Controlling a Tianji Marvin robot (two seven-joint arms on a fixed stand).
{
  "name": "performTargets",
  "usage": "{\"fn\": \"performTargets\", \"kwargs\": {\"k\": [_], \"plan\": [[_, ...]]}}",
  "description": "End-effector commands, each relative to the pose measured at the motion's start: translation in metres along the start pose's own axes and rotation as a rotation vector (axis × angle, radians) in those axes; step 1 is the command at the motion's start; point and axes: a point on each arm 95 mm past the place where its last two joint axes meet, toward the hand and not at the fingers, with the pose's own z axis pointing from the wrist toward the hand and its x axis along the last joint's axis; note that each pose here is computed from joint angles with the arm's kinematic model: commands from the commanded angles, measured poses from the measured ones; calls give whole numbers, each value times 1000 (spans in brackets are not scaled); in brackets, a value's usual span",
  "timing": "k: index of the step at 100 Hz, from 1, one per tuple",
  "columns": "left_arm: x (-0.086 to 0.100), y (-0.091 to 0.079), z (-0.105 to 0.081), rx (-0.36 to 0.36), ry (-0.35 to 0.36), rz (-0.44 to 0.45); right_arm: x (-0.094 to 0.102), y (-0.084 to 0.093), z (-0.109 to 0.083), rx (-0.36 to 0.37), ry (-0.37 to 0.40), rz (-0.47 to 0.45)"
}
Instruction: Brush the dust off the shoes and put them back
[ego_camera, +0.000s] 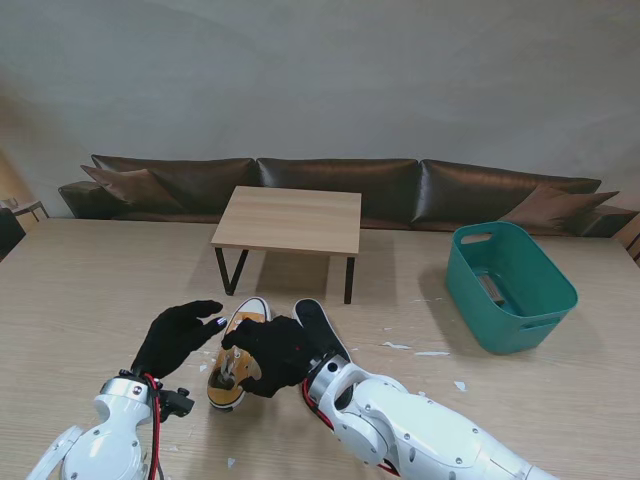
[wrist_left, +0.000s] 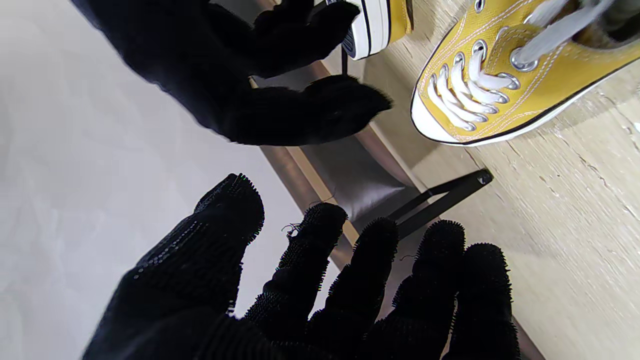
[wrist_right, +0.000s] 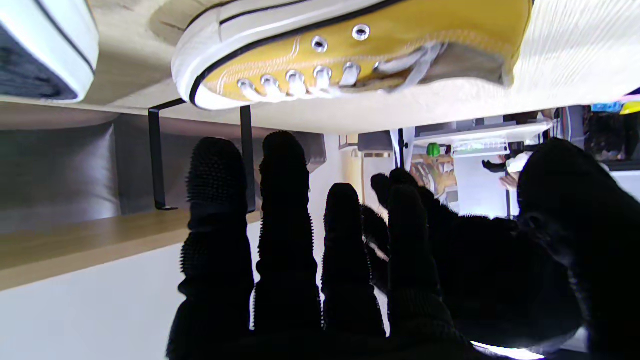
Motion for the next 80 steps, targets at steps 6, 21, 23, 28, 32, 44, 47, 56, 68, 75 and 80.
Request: {"fn": "performTargets", "kwargs": {"k": [6, 21, 23, 28, 32, 44, 47, 56, 68, 75, 80], "plan": [[2, 0, 0, -20, 12, 2, 1, 8, -5, -16, 0, 33], [2, 0, 1, -29, 20, 6, -3, 22, -13, -51, -27, 101], [2, 0, 0, -31, 20, 8, -4, 24, -15, -58, -33, 113], [2, 0, 0, -35, 22, 12, -7, 28, -18, -78, -48, 141], [2, 0, 0, -39, 23, 15, -9, 32, -21, -91, -59, 164], [2, 0, 0, -48, 25, 20, -18, 40, -32, -129, -94, 235], [2, 0, 0, -51, 25, 21, -21, 42, -34, -141, -105, 246], [1, 1, -1, -57, 25, 24, -29, 45, -44, -168, -137, 276], [1, 2, -1, -70, 25, 39, -41, 48, -58, -178, -182, 305], [0, 3, -3, -77, 26, 52, -47, 48, -67, -187, -207, 320], [0, 3, -4, -84, 26, 66, -52, 47, -74, -191, -226, 322]]}}
